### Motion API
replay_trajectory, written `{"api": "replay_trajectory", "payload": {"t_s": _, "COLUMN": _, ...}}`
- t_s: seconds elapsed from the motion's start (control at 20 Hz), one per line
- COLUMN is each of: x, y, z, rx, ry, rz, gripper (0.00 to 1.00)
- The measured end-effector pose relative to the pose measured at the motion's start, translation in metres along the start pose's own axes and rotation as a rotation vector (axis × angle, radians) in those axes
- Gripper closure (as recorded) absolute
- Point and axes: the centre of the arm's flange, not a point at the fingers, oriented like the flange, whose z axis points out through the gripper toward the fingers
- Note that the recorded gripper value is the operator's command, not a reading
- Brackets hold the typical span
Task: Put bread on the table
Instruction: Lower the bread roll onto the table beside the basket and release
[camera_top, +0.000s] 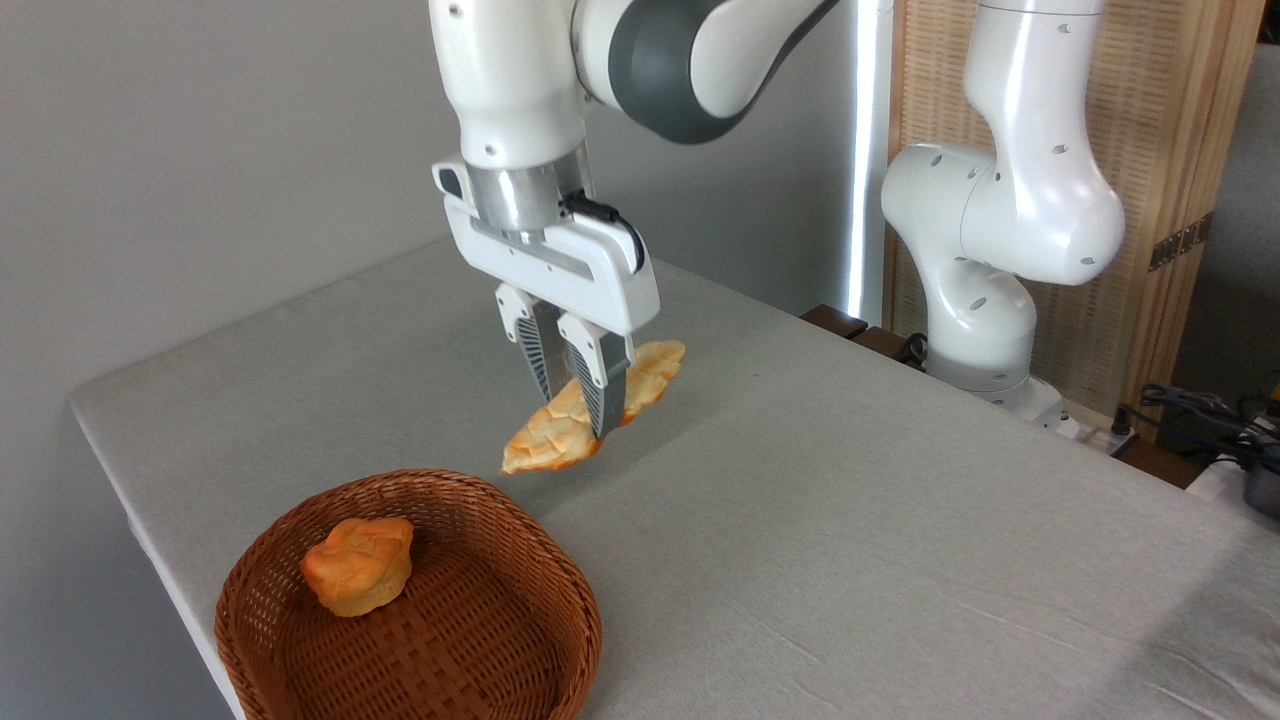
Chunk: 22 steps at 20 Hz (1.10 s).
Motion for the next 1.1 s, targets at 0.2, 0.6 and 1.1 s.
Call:
{"api": "replay_trajectory", "payload": {"t_s": 0.2, "x": 0.001, "y": 0.006, "z": 0.021, "rx": -0.018, "ry": -0.030, "rz": 0.013, "gripper": 0.00}}
{"api": "replay_trajectory", "payload": {"t_s": 0.6, "x": 0.014, "y": 0.007, "z": 0.040, "rx": -0.022, "ry": -0.033, "rz": 0.029, "gripper": 0.00}}
{"api": "replay_trajectory", "payload": {"t_s": 1.1, "x": 0.019, "y": 0.005, "z": 0.031, "rx": -0.001, "ry": 0.000, "rz": 0.030, "gripper": 0.00}}
